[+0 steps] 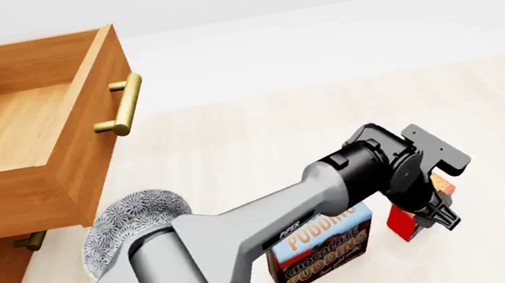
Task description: Put the butter at the back in the top drawer of the cabinet and close it.
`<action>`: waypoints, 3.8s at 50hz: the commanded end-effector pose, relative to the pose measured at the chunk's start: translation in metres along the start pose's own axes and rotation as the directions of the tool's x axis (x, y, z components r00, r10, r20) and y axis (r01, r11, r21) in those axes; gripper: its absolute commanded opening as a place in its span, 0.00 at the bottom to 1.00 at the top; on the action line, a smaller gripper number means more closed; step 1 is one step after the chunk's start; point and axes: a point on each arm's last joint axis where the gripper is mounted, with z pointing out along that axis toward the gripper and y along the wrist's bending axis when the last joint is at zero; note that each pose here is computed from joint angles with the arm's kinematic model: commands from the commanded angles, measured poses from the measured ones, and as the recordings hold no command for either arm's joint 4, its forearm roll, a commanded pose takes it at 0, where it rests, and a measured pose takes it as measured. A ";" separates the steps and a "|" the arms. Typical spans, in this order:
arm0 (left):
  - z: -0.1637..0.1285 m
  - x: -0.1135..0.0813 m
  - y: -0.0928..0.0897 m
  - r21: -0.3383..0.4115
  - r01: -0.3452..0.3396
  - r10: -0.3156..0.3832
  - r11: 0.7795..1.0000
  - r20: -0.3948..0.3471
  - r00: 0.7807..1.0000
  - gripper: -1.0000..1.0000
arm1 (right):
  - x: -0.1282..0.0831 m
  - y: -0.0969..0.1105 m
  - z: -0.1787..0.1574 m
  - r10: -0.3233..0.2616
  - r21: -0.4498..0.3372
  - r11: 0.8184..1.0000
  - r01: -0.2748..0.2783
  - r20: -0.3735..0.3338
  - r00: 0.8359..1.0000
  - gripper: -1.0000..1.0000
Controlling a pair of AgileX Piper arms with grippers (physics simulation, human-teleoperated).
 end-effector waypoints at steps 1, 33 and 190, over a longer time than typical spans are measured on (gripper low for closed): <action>0.003 0.002 -0.004 0.008 -0.002 0.002 1.000 -0.012 1.000 0.00 | 0.000 0.000 0.000 0.000 0.000 1.000 0.000 0.000 1.000 1.00; -0.032 -0.013 0.001 0.001 -0.010 0.010 1.000 0.058 0.998 0.00 | 0.000 0.000 0.000 0.000 0.000 1.000 0.000 0.000 1.000 1.00; -0.417 0.040 0.176 -0.360 0.283 -0.135 0.889 0.384 0.913 0.00 | 0.000 0.000 0.000 0.000 0.000 1.000 0.000 0.000 1.000 1.00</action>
